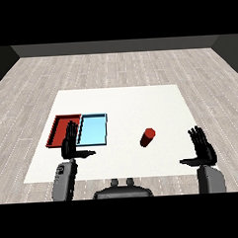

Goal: Pick the red can and put it in the red box

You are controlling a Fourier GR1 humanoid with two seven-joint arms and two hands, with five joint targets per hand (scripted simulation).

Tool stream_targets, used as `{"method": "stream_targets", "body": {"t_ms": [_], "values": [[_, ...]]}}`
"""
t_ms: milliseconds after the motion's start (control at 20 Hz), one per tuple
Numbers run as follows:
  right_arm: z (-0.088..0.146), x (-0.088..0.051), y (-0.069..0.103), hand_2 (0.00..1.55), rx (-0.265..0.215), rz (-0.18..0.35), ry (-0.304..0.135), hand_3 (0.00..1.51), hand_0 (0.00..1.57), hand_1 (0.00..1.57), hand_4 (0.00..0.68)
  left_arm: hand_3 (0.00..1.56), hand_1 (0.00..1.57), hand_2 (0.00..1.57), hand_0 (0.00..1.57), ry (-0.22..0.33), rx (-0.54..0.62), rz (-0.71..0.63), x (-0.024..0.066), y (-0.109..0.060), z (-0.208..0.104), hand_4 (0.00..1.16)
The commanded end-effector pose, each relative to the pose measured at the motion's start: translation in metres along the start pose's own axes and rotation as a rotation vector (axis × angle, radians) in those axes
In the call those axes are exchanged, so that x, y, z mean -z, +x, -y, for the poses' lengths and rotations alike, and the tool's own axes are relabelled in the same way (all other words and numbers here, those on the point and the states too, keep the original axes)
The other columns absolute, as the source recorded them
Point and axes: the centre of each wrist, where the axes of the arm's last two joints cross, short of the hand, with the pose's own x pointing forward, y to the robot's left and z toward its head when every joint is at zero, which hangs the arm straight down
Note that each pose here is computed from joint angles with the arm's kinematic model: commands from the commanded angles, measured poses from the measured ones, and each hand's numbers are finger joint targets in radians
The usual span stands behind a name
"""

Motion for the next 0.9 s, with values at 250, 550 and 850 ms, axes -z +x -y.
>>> {"method": "stream_targets", "body": {"t_ms": [250, 550, 850], "values": [[-0.014, 0.037, -0.022, 0.0, -0.017, -0.042, 0.028, 0.0, 0.0, 0.0, 0.0, 0.0, 0.0, 0.0, 0.0, 0.012, -0.003, 0.021, 0.0039, 0.011, 0.004, 0.0], [-0.036, 0.047, -0.007, 0.0, 0.025, -0.057, 0.015, 0.0, 0.0, 0.0, 0.0, 0.0, 0.0, 0.0, 0.0, 0.041, -0.015, 0.021, -0.0067, -0.01, -0.018, 0.0], [-0.044, 0.056, -0.033, 0.0, 0.131, -0.125, 0.008, 0.0, 0.0, 0.0, 0.0, 0.0, 0.0, 0.0, 0.0, 0.03, -0.014, 0.023, -0.0155, 0.021, -0.004, 0.0]]}}
